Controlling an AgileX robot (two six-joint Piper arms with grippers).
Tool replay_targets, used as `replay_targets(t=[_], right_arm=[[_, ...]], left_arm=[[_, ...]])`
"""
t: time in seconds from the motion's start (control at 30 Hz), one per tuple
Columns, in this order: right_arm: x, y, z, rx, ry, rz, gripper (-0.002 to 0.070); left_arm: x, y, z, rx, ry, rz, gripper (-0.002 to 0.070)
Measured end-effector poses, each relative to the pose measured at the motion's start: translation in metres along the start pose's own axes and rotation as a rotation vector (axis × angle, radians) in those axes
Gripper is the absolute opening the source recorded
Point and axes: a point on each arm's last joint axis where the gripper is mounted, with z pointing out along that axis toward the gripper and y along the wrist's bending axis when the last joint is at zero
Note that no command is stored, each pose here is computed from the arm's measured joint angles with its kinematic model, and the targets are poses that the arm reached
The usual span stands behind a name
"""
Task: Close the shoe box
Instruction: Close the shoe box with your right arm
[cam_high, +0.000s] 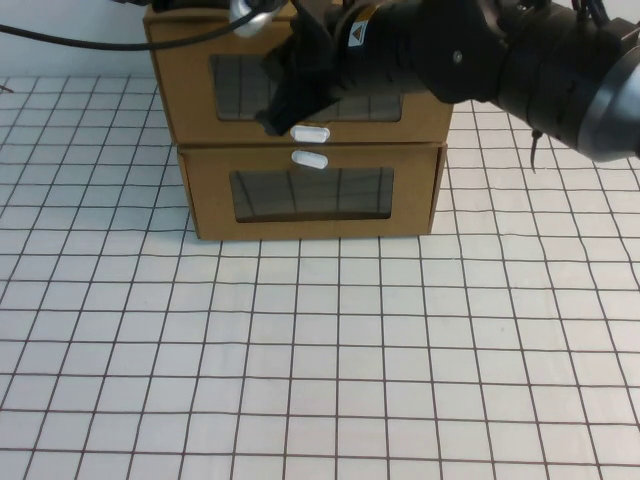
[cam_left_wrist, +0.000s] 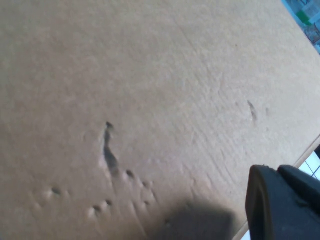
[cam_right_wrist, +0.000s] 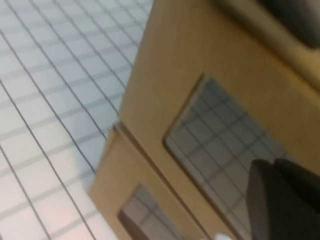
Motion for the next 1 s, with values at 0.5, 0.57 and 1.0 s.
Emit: replay_targets(t=[0.5, 0.57, 1.0], right_arm=[[0.013, -0.034, 0.003, 0.132, 0.020, -0.076, -0.0013], [0.016, -0.038, 0.007, 0.141, 0.016, -0.069, -0.0013], [0.000, -0.037, -0.025, 0.090, 0.012, 0.021, -0.0013]], left_arm=[[0.000, 0.000, 0.000, 0.000, 0.000, 0.000, -0.0005], [0.000, 0.000, 0.000, 0.000, 0.000, 0.000, -0.0005], [0.000, 0.000, 0.000, 0.000, 0.000, 0.007, -0.0005]])
